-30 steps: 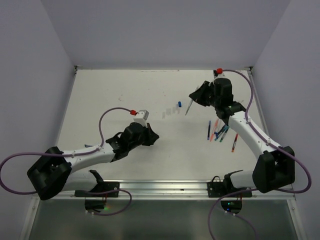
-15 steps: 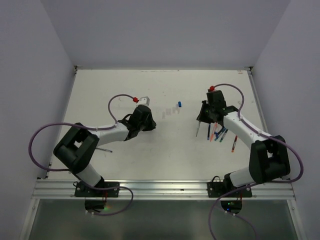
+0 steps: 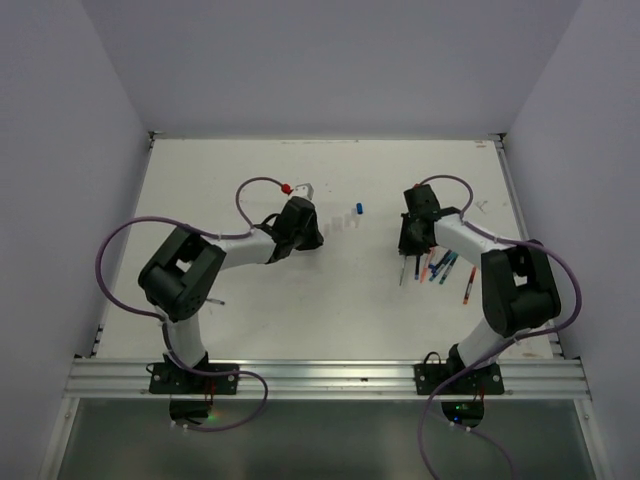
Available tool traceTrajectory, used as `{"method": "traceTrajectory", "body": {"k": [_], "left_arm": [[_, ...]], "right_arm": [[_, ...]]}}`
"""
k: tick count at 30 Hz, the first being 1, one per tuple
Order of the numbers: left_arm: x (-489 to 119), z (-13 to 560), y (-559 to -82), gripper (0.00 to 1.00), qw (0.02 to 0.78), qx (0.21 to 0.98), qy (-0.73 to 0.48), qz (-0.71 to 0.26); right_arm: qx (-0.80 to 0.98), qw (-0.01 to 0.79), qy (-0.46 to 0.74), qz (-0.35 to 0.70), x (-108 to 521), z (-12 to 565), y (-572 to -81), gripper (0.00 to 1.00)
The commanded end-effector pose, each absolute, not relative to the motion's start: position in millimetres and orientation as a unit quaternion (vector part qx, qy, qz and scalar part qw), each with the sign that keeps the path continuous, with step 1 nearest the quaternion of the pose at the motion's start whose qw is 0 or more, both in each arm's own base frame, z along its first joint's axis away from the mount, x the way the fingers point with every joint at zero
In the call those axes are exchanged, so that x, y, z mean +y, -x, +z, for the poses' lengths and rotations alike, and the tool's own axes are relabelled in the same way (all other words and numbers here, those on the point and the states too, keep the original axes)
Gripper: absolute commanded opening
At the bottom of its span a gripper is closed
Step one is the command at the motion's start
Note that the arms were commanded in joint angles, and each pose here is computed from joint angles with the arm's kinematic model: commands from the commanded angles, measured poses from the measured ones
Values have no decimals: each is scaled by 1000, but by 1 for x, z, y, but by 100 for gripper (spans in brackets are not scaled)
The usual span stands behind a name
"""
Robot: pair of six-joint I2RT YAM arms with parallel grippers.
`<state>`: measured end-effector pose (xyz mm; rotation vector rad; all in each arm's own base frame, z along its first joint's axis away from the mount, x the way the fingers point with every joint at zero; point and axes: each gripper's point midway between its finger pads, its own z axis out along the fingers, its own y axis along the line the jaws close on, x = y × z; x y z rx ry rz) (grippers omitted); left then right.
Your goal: Open the pen caps
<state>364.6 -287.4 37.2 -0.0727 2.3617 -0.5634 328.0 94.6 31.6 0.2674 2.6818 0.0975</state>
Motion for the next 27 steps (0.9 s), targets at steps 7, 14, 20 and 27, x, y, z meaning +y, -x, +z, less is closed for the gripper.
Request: {"method": "traceTrajectory", "body": {"k": [7,14,20,27], "left_arm": [[-294,31,-389,6,348,911,17,-219],[-296,24,-393,20,342,913,18,-223],[-292,28,-393,45,347,911,23,-221],[-282,59,-387,60,378,893,29,-244]], "right_arm": [[968,228,-100,-20,76,30,-343,8],[967,231,-99,-37,70,32,-344,25],[965,239,-98,-40,69,37,-345,41],[957,274,-92,-35,69,59,-348,50]]}}
